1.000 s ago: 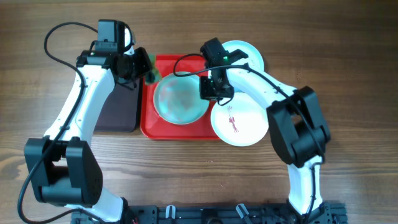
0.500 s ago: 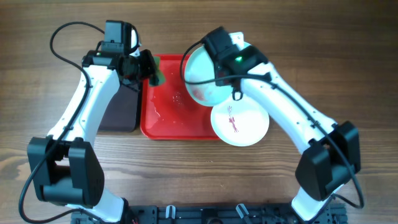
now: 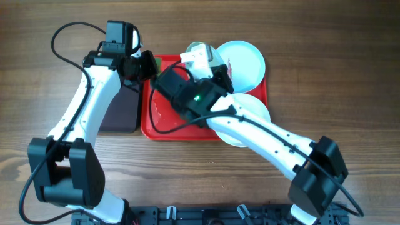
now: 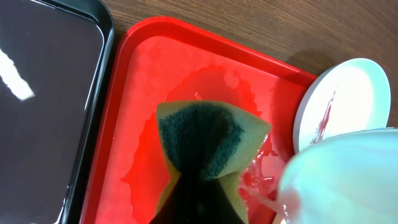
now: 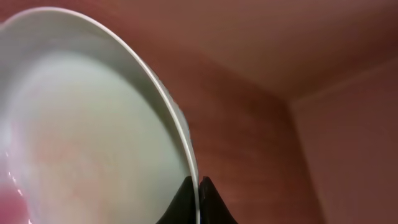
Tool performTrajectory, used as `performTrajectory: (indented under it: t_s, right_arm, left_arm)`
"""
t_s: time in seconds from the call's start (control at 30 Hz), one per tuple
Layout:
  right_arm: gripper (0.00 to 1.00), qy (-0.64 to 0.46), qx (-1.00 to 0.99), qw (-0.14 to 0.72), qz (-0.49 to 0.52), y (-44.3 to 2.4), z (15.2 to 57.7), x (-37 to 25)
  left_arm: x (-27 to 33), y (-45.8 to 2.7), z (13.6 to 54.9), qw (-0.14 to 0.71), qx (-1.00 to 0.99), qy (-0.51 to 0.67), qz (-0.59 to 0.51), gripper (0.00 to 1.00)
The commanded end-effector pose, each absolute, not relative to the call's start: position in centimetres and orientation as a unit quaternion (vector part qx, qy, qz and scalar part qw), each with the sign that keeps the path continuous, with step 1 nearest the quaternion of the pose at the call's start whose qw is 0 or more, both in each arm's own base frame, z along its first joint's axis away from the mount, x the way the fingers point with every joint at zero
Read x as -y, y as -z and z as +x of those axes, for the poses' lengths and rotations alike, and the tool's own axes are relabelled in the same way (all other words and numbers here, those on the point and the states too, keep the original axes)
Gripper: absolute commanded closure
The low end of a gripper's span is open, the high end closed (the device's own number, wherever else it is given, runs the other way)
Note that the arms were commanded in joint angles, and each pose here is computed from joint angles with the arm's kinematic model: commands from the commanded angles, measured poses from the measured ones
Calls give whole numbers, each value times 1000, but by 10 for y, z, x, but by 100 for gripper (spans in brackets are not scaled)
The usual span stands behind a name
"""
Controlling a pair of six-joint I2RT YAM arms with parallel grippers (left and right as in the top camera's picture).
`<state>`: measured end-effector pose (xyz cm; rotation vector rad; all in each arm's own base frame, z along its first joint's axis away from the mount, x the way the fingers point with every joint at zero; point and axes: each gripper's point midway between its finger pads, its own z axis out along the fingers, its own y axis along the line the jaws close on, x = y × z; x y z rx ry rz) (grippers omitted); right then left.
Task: Clean dirty plates on tray and stack at the side
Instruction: 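Lift the plate with the right gripper and tilt it up, then carry the plate right and set it on the table beside the tray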
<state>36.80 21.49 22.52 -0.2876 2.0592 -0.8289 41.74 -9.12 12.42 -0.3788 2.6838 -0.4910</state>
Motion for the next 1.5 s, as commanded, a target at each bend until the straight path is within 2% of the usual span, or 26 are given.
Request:
performTrajectory:
  t_s: [0.0,0.3,0.6,0.77,0.97,1.0,1.1,1.33,1.47]
  right_arm:
    - [96,376,-777,501,-66,-275,365,-202]
    - [96,396,-746,534,-50,-293,361,-207]
    - [96,379,-760,525,-58,-285,361,-211]
    - [96,301,-827,467,-88,-247,367,-221]
    - [96,137,-934,316,-92,-181,377,-213]
    - [96,79,-957,267,-81,-167,381,-203]
    - [96,-18,-975,210,-70,-156,391,-188]
    - [96,-153,-974,168,26,-158,419,-108]
    - [96,-151,-967,175,110,-158,429,-38]
  left_arm:
    - [90,-119,417,188,-957,170,-140,96]
    - [90,-119,417,188,-957,170,-140,96]
    - [90,-119,417,188,-957,170,-140,96]
    - [90,-119,417,187,-957,170,-140,96]
    - [90,-118,416,187,-958,169,-140,96]
    - [90,-118,416,186,-958,169,-140,96]
    - [90,-118,416,186,-958,169,-140,96]
    - [90,-118,416,186,-958,169,-140,96]
    - [90,-118,416,186,-958,169,-140,96]
